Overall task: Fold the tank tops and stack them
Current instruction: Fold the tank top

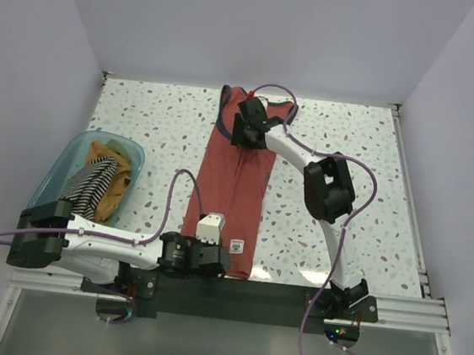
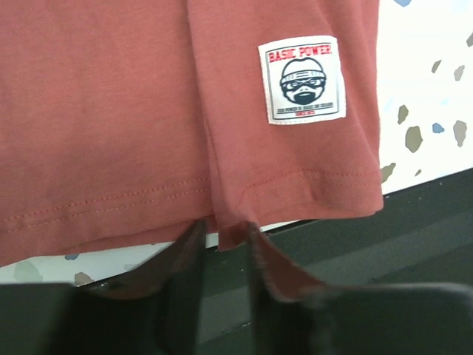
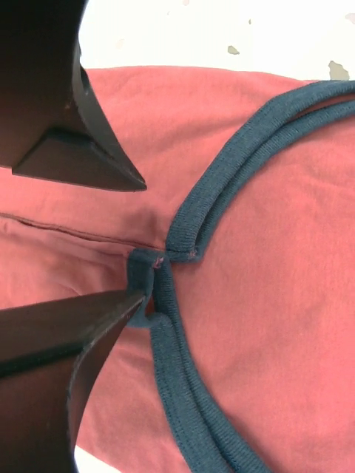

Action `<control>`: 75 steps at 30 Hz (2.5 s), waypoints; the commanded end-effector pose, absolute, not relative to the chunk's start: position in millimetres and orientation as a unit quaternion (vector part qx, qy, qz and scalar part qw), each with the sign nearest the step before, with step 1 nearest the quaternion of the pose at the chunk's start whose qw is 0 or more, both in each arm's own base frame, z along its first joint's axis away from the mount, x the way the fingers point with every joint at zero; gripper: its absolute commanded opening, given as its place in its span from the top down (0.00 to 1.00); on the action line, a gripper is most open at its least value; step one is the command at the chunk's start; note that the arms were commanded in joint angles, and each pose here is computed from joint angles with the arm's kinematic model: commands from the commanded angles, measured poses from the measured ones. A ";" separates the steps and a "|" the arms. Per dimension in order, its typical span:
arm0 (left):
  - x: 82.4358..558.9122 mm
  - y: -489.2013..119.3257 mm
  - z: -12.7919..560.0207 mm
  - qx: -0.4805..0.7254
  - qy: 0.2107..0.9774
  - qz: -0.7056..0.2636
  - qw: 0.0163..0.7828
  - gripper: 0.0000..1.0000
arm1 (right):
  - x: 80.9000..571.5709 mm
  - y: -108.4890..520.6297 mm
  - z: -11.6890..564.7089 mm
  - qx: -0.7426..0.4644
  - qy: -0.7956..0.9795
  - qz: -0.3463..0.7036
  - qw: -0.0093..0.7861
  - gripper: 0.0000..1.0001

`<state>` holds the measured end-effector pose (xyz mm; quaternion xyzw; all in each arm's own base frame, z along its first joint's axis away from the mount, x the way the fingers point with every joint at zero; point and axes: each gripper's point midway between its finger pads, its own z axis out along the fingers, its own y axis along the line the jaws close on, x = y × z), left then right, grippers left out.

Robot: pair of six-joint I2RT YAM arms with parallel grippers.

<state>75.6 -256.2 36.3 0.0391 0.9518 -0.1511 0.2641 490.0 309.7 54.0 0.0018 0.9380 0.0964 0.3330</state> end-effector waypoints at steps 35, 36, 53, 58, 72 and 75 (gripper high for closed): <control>184.4 -194.1 114.9 -0.077 0.917 -0.140 0.366 0.48 | 499.8 284.9 16.5 -0.010 0.951 0.022 0.307 0.42; 187.4 -196.1 115.3 -0.077 0.916 -0.142 0.368 0.48 | 510.5 285.7 23.2 -0.013 0.948 0.028 0.316 0.42; 248.9 -198.9 82.6 -0.071 0.927 -0.157 0.334 0.40 | 588.9 281.9 90.3 -0.076 0.901 0.109 0.413 0.14; 228.1 -183.7 61.7 -0.087 0.937 -0.143 0.308 0.33 | 575.8 276.6 169.9 -0.052 0.885 0.130 0.443 0.06; 190.2 -163.6 22.8 -0.089 0.942 -0.157 0.282 0.35 | 401.6 228.3 134.3 0.042 0.934 0.111 0.338 0.14; 184.9 -160.2 19.5 -0.091 0.940 -0.164 0.285 0.36 | 349.7 223.9 110.3 0.056 0.937 0.130 0.319 0.19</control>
